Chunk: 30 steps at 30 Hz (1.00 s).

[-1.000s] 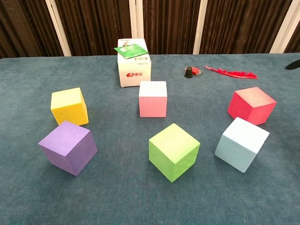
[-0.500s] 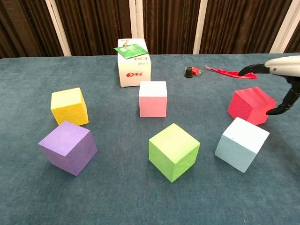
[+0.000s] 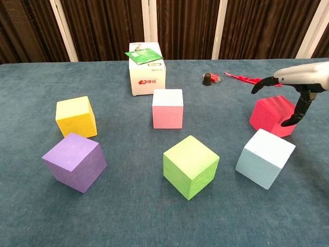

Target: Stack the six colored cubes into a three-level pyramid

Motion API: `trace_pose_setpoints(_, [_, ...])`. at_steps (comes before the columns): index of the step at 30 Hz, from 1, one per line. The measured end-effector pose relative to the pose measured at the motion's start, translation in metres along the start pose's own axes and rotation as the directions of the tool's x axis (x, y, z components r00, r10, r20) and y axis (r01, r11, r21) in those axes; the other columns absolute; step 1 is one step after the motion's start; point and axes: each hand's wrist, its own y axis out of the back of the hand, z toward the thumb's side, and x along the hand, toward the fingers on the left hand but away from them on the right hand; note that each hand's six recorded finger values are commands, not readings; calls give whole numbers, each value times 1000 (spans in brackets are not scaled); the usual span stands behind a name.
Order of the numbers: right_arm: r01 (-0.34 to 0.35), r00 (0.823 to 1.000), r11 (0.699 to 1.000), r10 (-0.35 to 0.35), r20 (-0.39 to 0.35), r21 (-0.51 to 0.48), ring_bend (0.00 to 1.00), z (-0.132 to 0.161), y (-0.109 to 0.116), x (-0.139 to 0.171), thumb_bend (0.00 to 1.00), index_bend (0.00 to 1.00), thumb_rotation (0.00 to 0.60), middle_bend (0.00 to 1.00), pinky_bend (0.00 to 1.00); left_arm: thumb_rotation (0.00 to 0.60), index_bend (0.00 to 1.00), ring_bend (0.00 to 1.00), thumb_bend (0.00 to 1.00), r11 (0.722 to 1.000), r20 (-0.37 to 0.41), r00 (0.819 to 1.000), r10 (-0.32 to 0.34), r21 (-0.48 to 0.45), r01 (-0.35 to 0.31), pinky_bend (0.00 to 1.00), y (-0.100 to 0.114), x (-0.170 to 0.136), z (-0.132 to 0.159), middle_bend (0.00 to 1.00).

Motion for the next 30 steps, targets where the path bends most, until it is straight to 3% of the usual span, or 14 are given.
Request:
trace_pose_setpoints(6, [-7, 1000, 1000, 6, 24, 16, 9, -4, 2, -4, 234, 252, 600, 196, 0, 600, 69, 0, 375, 1000, -6, 1000, -6, 4, 6, 0, -2, 0, 1, 0])
trace_pose_setpoints(18, [-2, 1000, 1000, 2, 28, 14, 48, -8, 7, -4, 235, 271, 600, 257, 0, 600, 80, 0, 375, 1000, -51, 998, -28, 4, 28, 0, -10, 2, 1, 0])
trace_pose_setpoints(30, [-6, 1000, 1000, 6, 1, -25, 56, -2, 4, -5, 234, 287, 600, 268, 0, 600, 85, 0, 376, 999, -78, 997, 3, -31, -6, 0, -6, 4, -1, 0])
